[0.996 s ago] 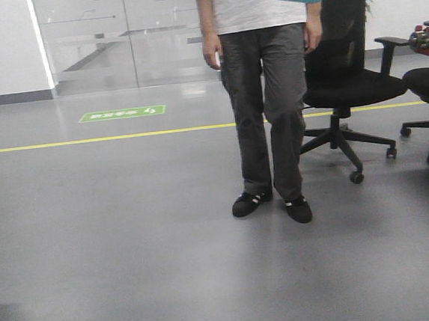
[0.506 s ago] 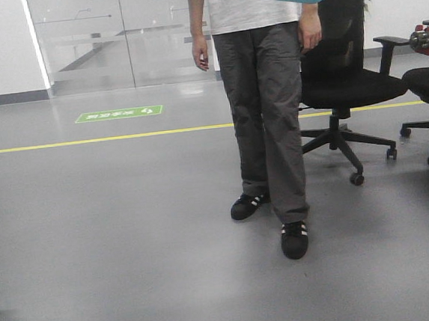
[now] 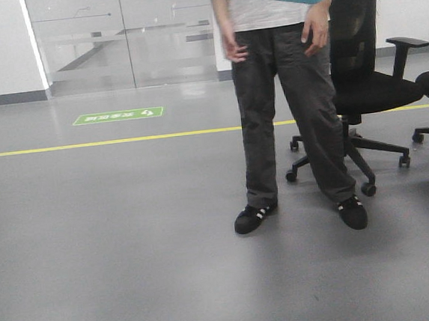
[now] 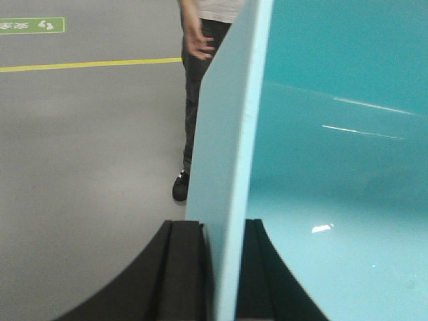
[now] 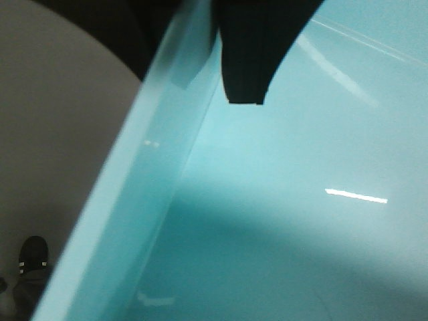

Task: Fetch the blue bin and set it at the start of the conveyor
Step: 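Hold the bin with both grippers while driving to the red conveyor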

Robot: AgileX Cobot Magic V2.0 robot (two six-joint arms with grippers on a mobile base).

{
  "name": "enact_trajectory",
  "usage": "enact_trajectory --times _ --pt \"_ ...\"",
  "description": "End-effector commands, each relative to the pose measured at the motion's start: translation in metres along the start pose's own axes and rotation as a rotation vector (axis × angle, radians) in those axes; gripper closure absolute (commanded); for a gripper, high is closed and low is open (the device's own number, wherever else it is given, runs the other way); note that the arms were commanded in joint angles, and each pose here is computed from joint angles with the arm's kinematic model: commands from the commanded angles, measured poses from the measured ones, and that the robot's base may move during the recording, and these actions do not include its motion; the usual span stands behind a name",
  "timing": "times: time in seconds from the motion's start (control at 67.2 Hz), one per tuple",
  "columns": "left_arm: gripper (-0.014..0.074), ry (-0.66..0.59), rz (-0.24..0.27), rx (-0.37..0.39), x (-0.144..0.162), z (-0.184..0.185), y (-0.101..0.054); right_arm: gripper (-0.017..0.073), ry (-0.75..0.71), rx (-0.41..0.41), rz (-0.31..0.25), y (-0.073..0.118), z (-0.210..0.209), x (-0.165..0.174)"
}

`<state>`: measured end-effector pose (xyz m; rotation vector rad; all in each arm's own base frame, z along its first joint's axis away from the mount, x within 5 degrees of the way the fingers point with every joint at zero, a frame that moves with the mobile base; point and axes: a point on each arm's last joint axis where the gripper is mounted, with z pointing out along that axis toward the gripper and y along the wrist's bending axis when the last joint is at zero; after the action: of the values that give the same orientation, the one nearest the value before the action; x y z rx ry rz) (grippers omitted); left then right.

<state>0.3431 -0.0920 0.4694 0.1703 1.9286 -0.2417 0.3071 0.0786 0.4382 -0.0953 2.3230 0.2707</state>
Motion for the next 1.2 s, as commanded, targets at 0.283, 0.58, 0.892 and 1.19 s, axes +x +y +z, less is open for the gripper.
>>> enact_trajectory --times 0.283,0.58,0.892,1.19 --pt "0.0705 -0.105 -0.013 0.006 -0.0139 -0.0093 0.0 0.0711 -0.012 0.033 -0.05 -0.0034 -0.007 -0.001" --pt "0.0705 -0.105 -0.013 0.006 -0.0139 -0.0093 0.0 0.0711 -0.012 0.033 -0.05 -0.0034 -0.007 -0.001" --pt "0.0705 -0.105 -0.013 0.006 -0.0139 -0.0093 0.0 0.0711 -0.012 0.033 -0.05 -0.0034 -0.007 -0.001" --pt "0.0705 -0.105 -0.013 0.006 -0.0139 -0.0093 0.0 0.0711 -0.012 0.033 -0.05 -0.0034 -0.007 -0.001"
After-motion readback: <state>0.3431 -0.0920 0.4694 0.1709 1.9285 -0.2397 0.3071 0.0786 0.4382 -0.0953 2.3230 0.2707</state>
